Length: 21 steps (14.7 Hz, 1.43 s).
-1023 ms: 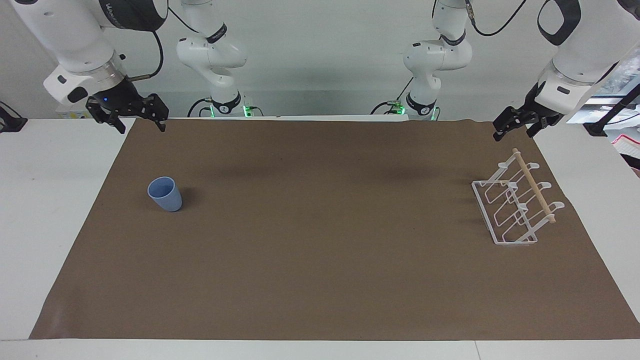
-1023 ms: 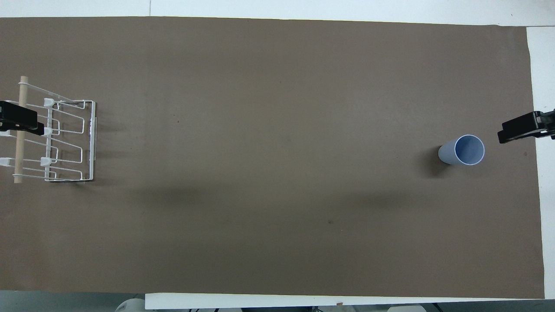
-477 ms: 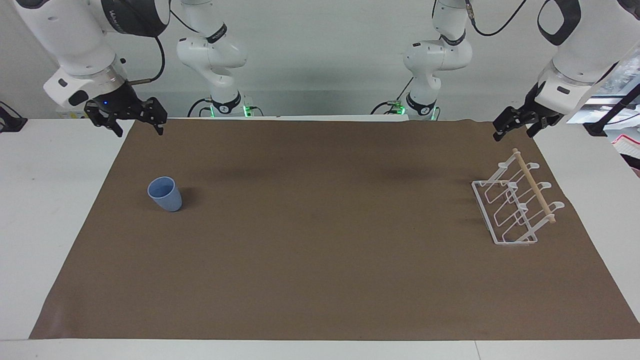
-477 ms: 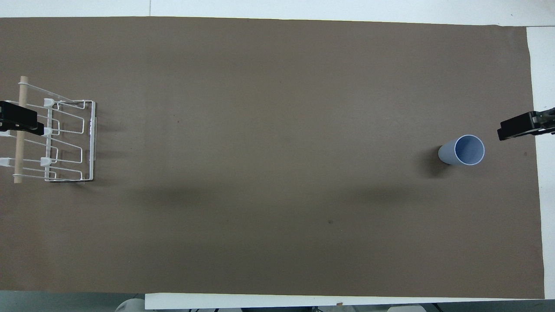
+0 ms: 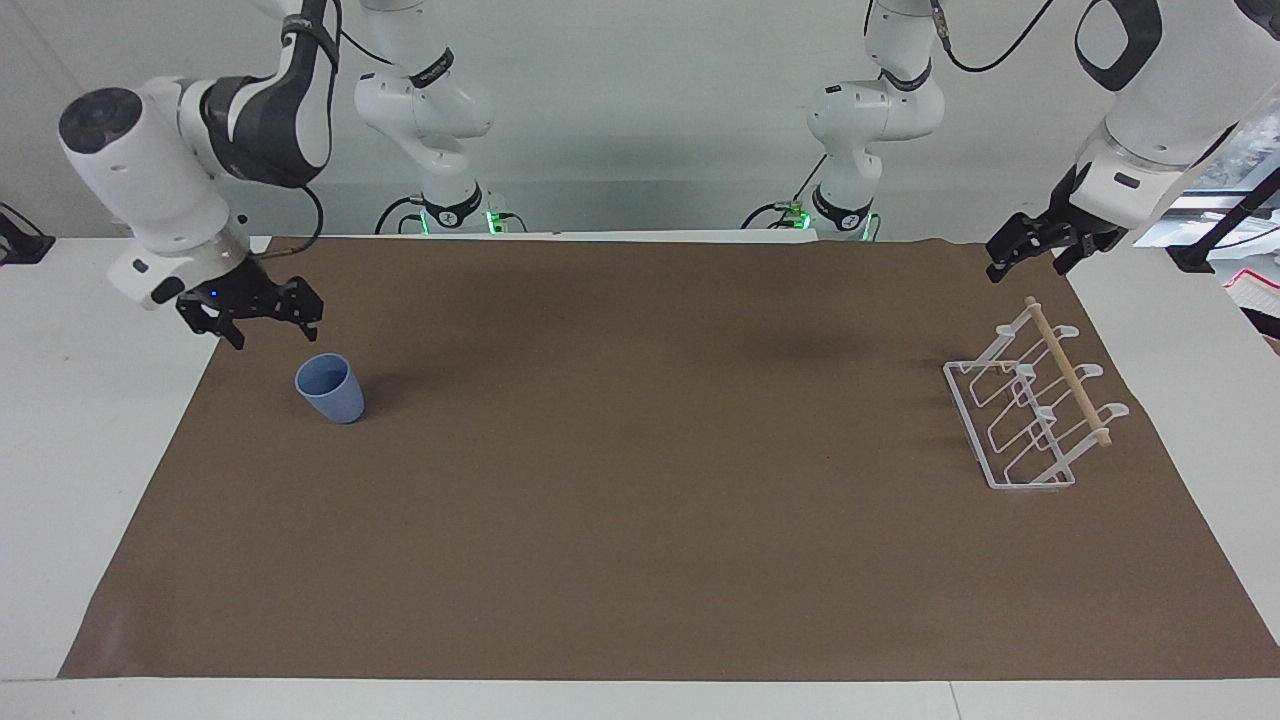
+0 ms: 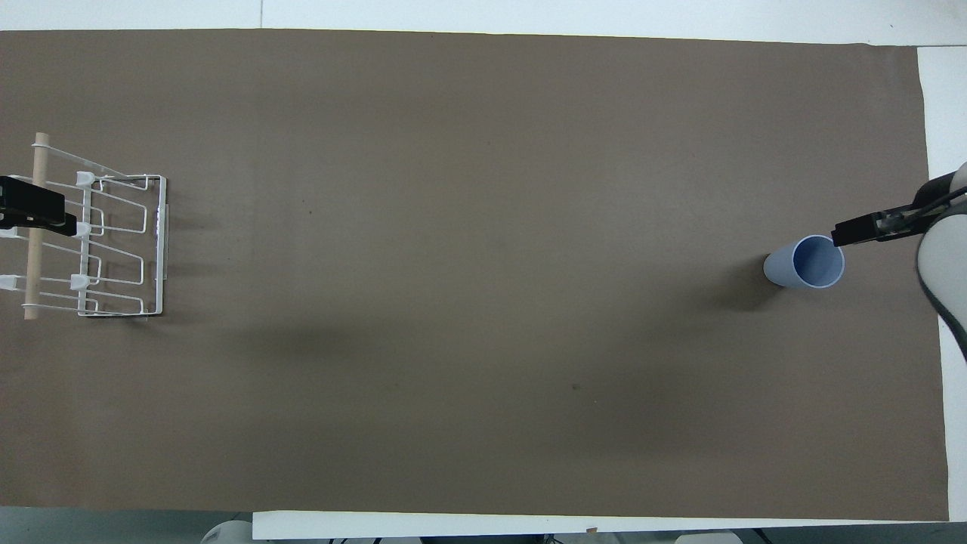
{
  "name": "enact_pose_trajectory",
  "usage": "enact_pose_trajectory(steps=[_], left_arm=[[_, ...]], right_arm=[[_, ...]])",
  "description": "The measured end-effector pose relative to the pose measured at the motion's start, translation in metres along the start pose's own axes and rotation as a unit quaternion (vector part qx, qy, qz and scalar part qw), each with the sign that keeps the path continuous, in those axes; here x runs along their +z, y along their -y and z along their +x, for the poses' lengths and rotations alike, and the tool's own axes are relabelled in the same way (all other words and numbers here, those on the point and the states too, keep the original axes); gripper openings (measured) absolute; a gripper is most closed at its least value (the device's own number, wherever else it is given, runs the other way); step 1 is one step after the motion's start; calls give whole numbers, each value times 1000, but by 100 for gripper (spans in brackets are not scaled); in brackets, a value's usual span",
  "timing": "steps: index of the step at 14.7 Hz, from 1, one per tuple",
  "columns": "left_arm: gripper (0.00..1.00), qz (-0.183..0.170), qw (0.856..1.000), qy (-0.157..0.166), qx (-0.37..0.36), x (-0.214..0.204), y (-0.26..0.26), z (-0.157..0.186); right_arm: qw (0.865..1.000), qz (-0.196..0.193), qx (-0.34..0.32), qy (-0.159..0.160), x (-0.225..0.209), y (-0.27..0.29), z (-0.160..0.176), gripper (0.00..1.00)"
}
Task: Hang cup on cup holder
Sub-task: 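Reach the right gripper into the blue cup's opening and grasp its rim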
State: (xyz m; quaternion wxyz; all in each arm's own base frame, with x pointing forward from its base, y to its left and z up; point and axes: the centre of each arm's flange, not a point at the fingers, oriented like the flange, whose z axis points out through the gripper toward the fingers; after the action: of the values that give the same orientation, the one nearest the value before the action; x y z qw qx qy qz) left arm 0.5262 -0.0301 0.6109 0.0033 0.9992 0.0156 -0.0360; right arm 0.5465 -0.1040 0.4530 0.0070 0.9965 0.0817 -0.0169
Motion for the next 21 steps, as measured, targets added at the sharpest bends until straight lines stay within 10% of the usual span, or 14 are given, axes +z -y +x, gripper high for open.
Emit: enact_pose_trajectory(steps=[12,19,21], left_arm=[[100,0,1000,0,0,0,0,0],[100,1,1000,15,-1,3,1,-3],[100,1,1000,15,-7,3,2,-3]], right_arm=[[999,6,-30,12,98,-27,-13,89],[999,8,-41,14,100,-26,-14,13],[999,10,-43,19,98,-24,-15,5]])
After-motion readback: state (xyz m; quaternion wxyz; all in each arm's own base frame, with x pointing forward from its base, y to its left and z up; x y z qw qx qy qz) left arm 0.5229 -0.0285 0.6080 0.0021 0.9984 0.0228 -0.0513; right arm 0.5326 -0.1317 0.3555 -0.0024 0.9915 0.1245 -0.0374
